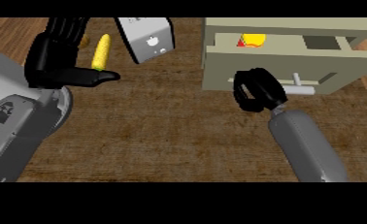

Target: Pick up the cup, place it into the drawer and close the drawer

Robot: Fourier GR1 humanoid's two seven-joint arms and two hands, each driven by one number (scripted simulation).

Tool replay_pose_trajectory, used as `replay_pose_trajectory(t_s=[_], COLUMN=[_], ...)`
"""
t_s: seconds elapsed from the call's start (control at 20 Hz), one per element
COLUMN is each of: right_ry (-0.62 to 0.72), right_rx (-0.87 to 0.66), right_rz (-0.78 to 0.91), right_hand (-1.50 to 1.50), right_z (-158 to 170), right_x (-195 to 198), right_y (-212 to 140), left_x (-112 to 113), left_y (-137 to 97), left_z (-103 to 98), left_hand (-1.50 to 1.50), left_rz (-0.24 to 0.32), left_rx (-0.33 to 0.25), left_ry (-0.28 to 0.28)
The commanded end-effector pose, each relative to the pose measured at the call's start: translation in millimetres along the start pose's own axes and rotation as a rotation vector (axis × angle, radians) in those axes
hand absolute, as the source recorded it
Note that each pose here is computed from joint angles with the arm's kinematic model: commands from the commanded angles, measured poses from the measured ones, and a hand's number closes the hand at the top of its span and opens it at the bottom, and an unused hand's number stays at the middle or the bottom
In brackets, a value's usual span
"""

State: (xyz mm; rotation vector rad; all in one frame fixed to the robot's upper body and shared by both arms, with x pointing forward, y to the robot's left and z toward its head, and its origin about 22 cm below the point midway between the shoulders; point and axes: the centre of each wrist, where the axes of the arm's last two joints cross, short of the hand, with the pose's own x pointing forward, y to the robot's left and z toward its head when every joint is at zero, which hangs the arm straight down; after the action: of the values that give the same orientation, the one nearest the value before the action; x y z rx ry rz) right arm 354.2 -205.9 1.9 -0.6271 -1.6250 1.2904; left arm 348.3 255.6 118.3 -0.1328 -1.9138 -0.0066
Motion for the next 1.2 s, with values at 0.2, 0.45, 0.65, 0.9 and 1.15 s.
replay_pose_trajectory(t_s=[0.2, 0.45, 0.65, 0.9, 1.15], right_ry=[0.058, 0.105, 0.155, 0.151, 0.141], right_rx=[0.03, 0.043, 0.024, 0.03, -0.007], right_rz=[-0.033, -0.076, -0.103, -0.128, -0.167], right_hand=[1.5, 1.5, 1.5, 1.5, 1.5], right_z=[-29.9, -49.0, -46.1, -44.6, -39.5], right_x=[-47.8, -51.7, -65.5, -72.8, -78.9], right_y=[-19.6, -47.6, -68.2, -82.6, -84.3], left_x=[-3.7, 9.9, -4.0, -5.8, -9.5], left_y=[17.2, 20.2, 25.7, 25.0, 26.3], left_z=[16.9, 2.7, 16.8, 18.8, 22.1], left_hand=[-1.5, -1.5, -1.5, -1.5, -1.5], left_rz=[-0.001, 0.002, 0.019, 0.039, 0.065], left_rx=[-0.021, -0.023, -0.047, -0.077, -0.084], left_ry=[-0.007, -0.022, -0.018, 0.011, 0.016])
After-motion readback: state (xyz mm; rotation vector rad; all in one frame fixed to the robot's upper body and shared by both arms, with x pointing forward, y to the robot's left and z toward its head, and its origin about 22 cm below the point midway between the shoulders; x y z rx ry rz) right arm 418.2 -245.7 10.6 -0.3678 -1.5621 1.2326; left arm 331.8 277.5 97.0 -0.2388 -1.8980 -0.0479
